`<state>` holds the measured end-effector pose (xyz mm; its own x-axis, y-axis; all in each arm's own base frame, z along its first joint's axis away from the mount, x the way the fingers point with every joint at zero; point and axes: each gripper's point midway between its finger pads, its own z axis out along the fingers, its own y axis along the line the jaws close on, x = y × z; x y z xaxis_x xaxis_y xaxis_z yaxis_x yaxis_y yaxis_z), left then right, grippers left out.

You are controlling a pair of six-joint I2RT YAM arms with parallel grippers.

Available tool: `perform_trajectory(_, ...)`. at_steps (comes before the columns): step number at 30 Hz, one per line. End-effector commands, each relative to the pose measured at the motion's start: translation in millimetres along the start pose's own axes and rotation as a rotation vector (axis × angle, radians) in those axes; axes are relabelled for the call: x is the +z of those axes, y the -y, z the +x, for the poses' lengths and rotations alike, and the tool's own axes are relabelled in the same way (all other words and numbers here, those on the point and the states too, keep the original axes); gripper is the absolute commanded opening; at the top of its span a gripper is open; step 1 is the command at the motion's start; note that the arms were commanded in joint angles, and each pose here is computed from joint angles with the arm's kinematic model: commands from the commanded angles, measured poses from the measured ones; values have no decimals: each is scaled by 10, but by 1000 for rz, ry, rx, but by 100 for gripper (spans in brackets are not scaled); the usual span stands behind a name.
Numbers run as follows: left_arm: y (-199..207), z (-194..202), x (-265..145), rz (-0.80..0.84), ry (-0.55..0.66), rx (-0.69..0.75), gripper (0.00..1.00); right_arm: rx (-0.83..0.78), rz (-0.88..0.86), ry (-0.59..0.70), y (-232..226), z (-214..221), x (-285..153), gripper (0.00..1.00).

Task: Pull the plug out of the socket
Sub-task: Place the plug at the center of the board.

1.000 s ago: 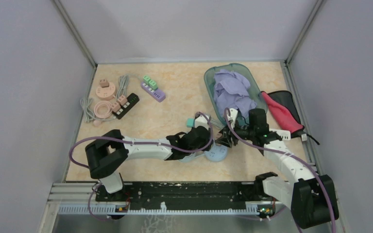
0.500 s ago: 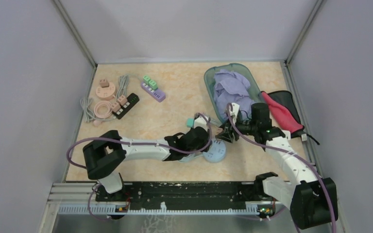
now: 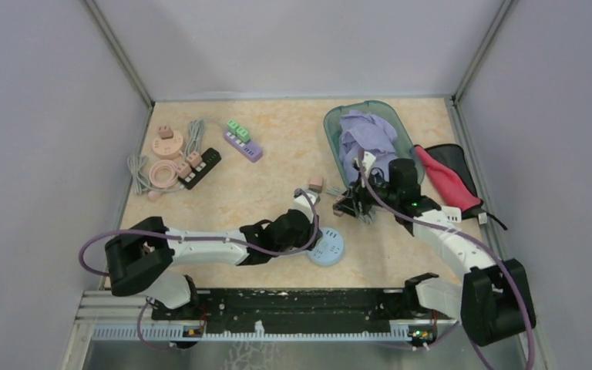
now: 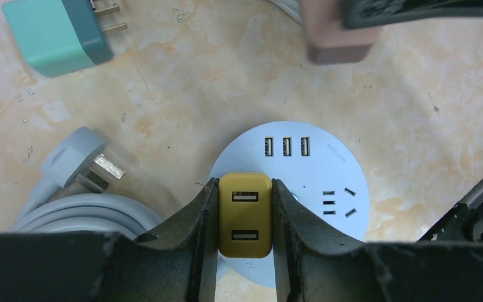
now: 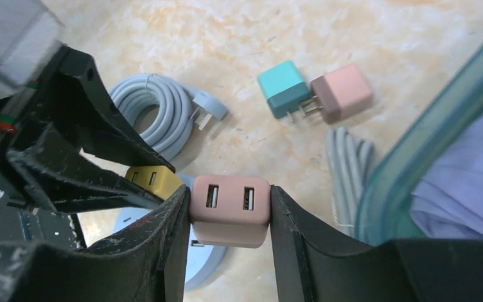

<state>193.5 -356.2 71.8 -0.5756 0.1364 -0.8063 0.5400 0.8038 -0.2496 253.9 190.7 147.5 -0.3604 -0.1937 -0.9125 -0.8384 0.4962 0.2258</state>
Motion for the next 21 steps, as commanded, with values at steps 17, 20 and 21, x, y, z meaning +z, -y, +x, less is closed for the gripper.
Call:
perform_trajectory(17,-339,565,-296,3,-105,21,0,135,171,-364,465,412,1112,22)
perform_trajectory(20,-303,570,-279,18,-107,15,0,144,176,-366,471,419,1116,35)
perform_trajectory(21,-289,566,-276,24,-106,15,0,144,172,-361,459,411,1112,41)
